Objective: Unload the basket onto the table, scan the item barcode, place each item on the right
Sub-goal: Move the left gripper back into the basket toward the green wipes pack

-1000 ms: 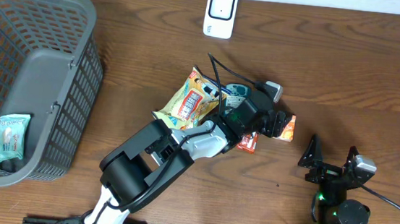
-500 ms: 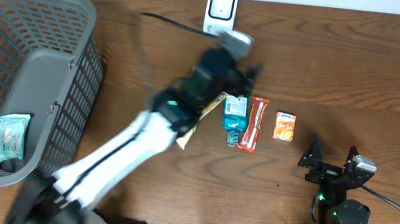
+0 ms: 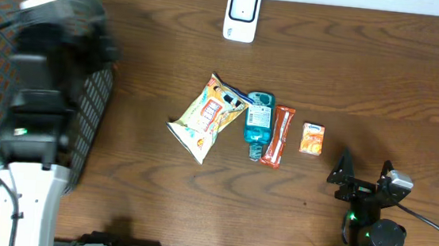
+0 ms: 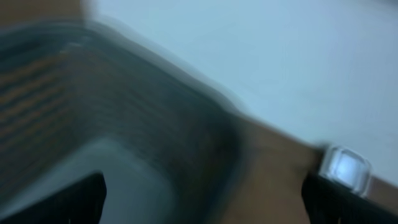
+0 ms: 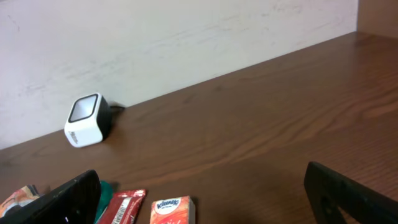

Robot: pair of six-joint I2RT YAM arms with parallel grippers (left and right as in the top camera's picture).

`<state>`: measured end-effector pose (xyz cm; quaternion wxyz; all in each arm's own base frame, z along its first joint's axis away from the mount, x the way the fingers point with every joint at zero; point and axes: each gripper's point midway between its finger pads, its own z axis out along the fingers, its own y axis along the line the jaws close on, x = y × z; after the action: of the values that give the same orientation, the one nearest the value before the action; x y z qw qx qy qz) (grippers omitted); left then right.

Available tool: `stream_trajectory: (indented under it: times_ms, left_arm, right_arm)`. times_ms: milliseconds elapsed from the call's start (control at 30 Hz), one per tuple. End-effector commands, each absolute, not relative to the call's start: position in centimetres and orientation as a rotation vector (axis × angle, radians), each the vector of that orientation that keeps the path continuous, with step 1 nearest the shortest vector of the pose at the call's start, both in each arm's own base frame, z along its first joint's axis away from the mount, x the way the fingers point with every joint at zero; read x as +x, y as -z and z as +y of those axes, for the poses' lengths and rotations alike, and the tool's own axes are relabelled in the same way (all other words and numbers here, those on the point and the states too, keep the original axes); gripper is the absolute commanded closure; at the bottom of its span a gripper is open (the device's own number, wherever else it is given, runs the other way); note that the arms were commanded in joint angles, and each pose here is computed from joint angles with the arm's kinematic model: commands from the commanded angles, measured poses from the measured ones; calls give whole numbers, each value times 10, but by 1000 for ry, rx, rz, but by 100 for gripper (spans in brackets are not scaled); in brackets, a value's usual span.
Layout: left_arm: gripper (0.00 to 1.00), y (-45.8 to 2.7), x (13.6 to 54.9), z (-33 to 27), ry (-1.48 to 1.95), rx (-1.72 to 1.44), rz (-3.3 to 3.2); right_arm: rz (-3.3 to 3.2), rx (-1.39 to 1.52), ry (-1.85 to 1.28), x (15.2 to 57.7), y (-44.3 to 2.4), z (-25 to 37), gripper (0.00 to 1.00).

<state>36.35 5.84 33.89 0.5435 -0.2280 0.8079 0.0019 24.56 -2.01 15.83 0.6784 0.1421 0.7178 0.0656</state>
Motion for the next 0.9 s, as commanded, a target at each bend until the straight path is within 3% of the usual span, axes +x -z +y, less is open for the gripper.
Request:
stream_trajectory:
  times_ms: [0,100,400,667,867]
  left_arm:
    - [2,-315,341,120,-28,-916,1890]
    - [2,-268,317,162,-132,-1123,1987]
    - [2,-157,278,204,-331,-1443,2305]
    - [2,-85,252,217,-565,-1377,2655]
    - [2,-70,229,230,-803,-1379,2701]
  right_arm:
    - [1613,319,-151,245,-158,-19,1]
    - [1613,319,-151,245,-158,-19,1]
    - [1613,319,-151,245,-158,-19,1]
    - [1613,319,-151,245,-158,-19,1]
    - [1612,319,-152,245,-158,-19,1]
